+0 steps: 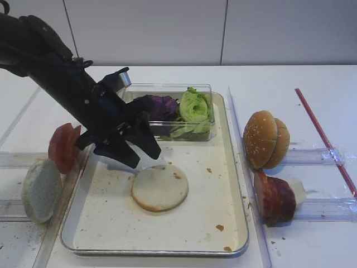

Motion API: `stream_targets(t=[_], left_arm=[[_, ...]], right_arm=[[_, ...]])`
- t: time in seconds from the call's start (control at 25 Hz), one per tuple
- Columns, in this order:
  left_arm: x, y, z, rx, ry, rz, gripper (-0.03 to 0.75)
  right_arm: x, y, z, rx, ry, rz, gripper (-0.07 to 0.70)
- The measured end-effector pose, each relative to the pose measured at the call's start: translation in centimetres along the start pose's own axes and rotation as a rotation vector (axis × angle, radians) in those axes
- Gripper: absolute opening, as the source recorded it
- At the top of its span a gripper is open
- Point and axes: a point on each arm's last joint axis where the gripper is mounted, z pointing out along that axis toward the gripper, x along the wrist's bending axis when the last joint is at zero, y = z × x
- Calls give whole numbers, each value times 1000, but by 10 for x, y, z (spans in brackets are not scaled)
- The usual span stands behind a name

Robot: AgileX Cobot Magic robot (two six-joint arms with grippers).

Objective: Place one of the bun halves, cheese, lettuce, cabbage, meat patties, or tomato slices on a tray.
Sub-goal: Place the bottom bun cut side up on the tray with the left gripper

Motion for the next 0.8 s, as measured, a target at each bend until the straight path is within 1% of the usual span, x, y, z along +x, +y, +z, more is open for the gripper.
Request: stream_targets(t=[0.2,0.32,0.52,0.56,0.72,0.8], left_arm=[[-5,4,-10,15,34,-1,355],[-14,8,-13,11,39,13,355],[-26,14,-20,-10,83,27,355],[-28,16,-22,-18,93,26,355],[-33,22,-32,-54,143,-3,355],[-38,23,-40,-82,164,-2,355]], right_arm=[[0,0,0,0,0,0,447],[0,0,0,0,0,0,447],[0,0,0,0,0,0,447],[0,0,0,0,0,0,447],[0,0,0,0,0,0,447],[0,0,0,0,0,0,447]])
